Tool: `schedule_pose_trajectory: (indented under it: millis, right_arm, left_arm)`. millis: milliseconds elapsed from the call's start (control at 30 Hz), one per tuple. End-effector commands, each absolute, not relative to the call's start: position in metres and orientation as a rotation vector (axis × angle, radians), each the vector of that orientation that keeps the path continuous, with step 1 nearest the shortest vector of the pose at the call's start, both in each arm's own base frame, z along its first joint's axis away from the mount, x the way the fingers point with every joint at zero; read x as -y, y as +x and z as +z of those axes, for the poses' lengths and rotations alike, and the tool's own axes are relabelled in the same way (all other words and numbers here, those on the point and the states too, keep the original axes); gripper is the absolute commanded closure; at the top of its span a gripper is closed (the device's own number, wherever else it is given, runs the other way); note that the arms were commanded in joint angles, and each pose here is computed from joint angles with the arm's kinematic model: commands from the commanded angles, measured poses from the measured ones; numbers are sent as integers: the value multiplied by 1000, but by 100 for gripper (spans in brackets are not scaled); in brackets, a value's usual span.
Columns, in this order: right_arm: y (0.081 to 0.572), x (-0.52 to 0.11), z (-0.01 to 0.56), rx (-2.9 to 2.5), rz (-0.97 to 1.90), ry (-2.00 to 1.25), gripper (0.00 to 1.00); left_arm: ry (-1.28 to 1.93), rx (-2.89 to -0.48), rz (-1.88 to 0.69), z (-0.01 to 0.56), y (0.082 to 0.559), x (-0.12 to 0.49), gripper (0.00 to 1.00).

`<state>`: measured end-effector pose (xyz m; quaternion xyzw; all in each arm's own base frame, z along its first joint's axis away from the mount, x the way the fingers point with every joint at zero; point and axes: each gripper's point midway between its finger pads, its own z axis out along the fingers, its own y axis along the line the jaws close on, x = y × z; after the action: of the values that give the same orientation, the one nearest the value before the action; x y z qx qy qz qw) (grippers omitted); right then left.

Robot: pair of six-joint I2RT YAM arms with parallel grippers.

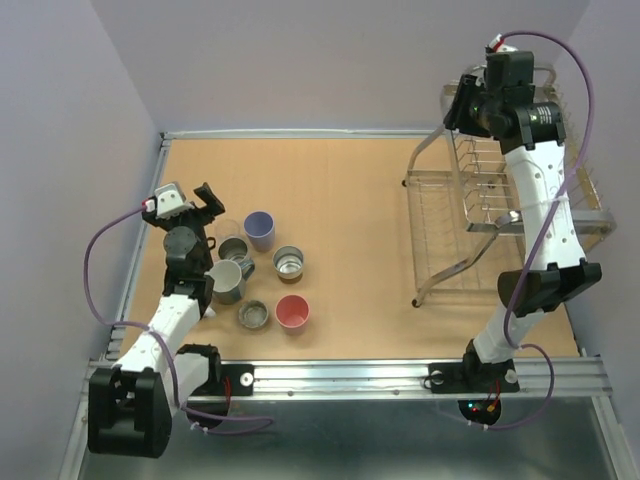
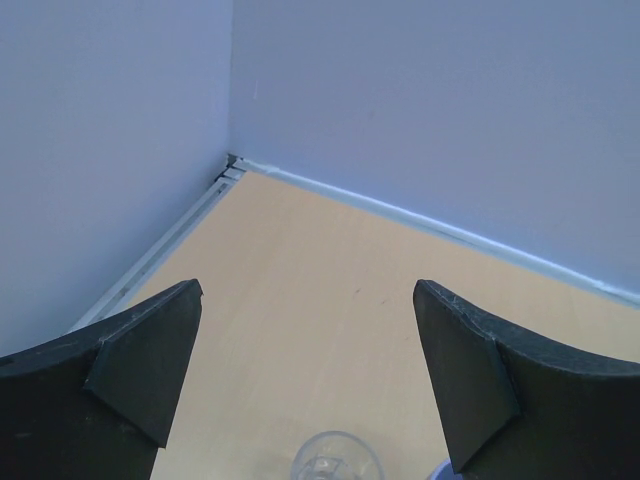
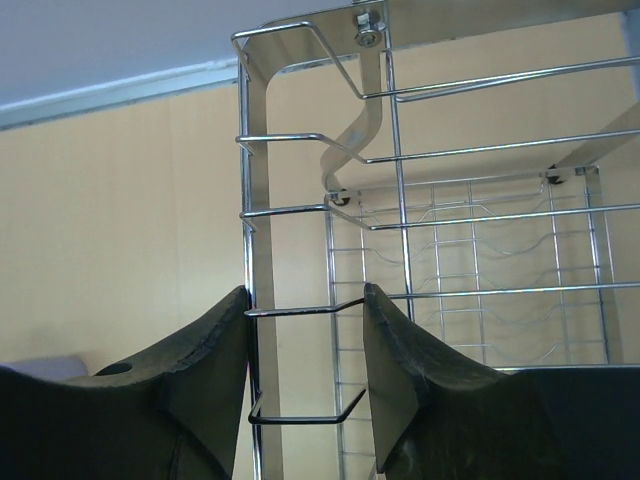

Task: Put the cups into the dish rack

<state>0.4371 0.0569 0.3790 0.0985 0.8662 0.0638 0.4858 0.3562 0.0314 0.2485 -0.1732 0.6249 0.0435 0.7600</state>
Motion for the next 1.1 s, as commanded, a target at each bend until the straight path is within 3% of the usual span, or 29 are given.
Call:
schedule_pose_trajectory:
  millis: [0, 367, 500, 633, 767, 867, 1000, 1033, 1067]
  right_arm:
    - [428, -160, 375, -2173, 598, -8, 100]
    - [410, -283, 376, -2123, 875, -290, 100]
    - [412, -306, 381, -2065, 924, -369, 100]
    - [412, -314, 393, -1998, 931, -424, 99]
    - [412, -311, 418, -1892, 903, -479, 99]
    - [406, -325, 432, -1834, 1006, -532, 100]
    - [399, -346, 429, -1819, 1134, -591, 100]
    - [399, -347, 428, -1818, 1135, -598, 97]
    - [399, -346, 427, -1818, 1130, -600, 87]
  left_arm:
    - [-443, -1376, 20, 265, 348, -27, 1]
    - [-350, -1379, -177, 318, 331, 5, 1]
    - [-309, -1422, -250, 319, 329, 20, 1]
    - [-499, -1346, -312, 327, 315, 6, 1]
    - [-355, -1166, -412, 355, 281, 21, 1]
    - [-482, -1043, -549, 354, 261, 16, 1]
    - [-433, -1110, -582, 351, 262, 29, 1]
    - [-415, -1148, -565, 350, 265, 31, 1]
    - [-395, -1171, -543, 364, 270, 32, 1]
